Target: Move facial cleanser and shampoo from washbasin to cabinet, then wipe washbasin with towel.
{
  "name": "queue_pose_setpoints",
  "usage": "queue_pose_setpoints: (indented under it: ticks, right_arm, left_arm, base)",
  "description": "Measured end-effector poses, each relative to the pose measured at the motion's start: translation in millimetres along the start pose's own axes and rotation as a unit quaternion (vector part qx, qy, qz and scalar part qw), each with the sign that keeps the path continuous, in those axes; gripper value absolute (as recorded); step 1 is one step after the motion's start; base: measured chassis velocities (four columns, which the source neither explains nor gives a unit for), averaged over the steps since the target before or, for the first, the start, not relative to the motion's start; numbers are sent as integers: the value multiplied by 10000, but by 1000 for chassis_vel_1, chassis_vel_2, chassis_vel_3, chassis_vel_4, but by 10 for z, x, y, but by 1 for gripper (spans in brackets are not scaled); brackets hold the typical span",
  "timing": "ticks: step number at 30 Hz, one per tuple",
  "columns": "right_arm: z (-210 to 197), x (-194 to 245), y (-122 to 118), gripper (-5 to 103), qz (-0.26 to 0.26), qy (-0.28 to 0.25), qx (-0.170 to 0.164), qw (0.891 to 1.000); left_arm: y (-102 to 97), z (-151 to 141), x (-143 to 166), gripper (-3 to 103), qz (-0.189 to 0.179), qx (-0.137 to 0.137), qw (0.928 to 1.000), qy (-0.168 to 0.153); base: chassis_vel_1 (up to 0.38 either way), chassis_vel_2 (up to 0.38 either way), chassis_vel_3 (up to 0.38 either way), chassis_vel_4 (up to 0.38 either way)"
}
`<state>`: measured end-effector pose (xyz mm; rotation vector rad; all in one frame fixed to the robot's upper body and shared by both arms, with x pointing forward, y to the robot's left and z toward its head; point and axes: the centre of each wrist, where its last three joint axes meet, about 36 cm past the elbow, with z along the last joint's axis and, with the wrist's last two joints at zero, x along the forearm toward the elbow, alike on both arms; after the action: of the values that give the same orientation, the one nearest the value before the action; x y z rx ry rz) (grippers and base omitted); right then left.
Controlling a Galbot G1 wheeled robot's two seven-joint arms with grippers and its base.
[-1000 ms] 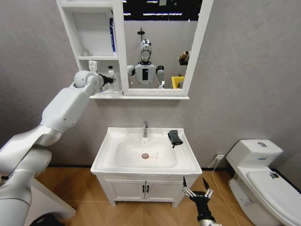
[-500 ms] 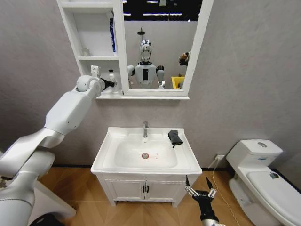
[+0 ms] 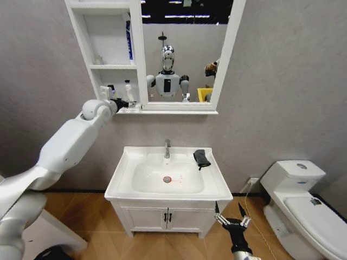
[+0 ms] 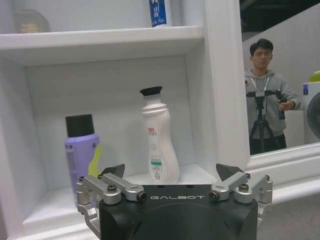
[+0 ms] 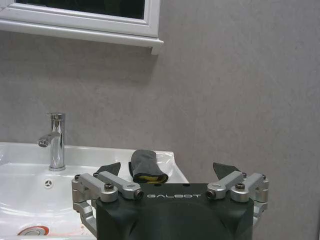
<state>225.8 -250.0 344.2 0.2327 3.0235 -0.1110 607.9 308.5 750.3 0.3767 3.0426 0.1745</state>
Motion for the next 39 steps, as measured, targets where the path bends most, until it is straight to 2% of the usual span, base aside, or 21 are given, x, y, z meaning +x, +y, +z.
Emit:
queue_pose_setpoints:
  ticks: [3,5,6,8,9,10,12,13,15,16,17,19,20,21,22,23,25,28,34,36,39]
  right_arm:
    - [-6,-26,12,100,36,-30,-29,10000]
    - [-20,-109,49,100,158,-124,-151,9997]
    - [-20,-109,49,100,158,-124,-151,9997]
    - [-32,-166,45,100,280,-138,-241,9992]
    - [-32,-166,45,100,280,-138,-241,9992]
    - [-58,-195,30,100,359,-86,-253,9990]
    - [-92,-259,7,100,483,-22,-247,9985]
    - [-92,-259,7,100,483,-22,-247,9985]
    - [-112,-344,-18,100,592,-42,-217,9980]
    - [-112,-344,-18,100,592,-42,-217,9980]
    - [-126,-396,-39,100,674,-28,-181,9976]
    - [-157,-481,-81,100,738,37,-111,9972]
    - [-157,-481,-81,100,738,37,-111,9972]
    - [-182,-545,-98,100,739,59,-86,9972]
    - [-199,-585,-104,100,730,60,-77,9973]
    - [-199,-585,-104,100,730,60,-77,9973]
    - [-250,-685,-105,100,667,91,-100,9977]
    - [-304,-746,-99,100,603,120,-153,9980]
    - [-434,-906,-116,100,462,290,-289,9981]
    - [-507,-1075,-134,100,369,503,-515,9967]
    - [-546,-1271,-201,100,341,684,-656,9949]
  left_arm:
    - [0,87,133,100,-11,26,10000,-34]
    - [-231,482,699,100,230,83,9995,-174]
    - [-231,482,699,100,230,83,9995,-174]
    - [-444,981,1199,100,253,75,9996,-104]
    - [-444,981,1199,100,253,75,9996,-104]
    - [-452,1154,1429,103,140,29,9998,-135]
    - [-518,1502,1862,100,1,24,10000,-16]
    - [-518,1502,1862,100,1,24,10000,-16]
    - [-626,1765,2220,97,-75,128,9999,22]
    - [-626,1765,2220,97,-75,128,9999,22]
    - [-711,1924,2469,99,-239,211,9994,98]
    - [-776,2099,2804,100,-721,79,9973,154]
    - [-776,2099,2804,100,-721,79,9973,154]
    - [-796,2191,2973,100,-1049,-29,9943,187]
    - [-809,2235,3064,100,-1193,-56,9926,197]
    - [-809,2235,3064,100,-1193,-56,9926,197]
    - [-894,2342,3256,100,-1441,143,9891,251]
    - [-935,2395,3320,100,-1500,267,9880,252]
    - [-939,2403,3308,100,-1489,305,9881,218]
    - [-940,2404,3296,100,-1479,316,9883,207]
    - [-940,2404,3286,100,-1469,325,9884,200]
  base:
    - [0,0,0,0]
    - [0,0,0,0]
    - [0,0,0,0]
    - [0,0,0,0]
    - [0,0,0,0]
    - [0,0,0,0]
    - [0,0,0,0]
    - [0,0,0,0]
    - [0,0,0,0]
    - [0,0,0,0]
    - [0,0,0,0]
    - [0,0,0,0]
    - [0,0,0,0]
    - [0,0,0,0]
    - [0,0,0,0]
    - [0,0,0,0]
    - [0,0,0,0]
    - [0,0,0,0]
    - [0,0,0,0]
    - [0,0,0,0]
    - [0,0,0,0]
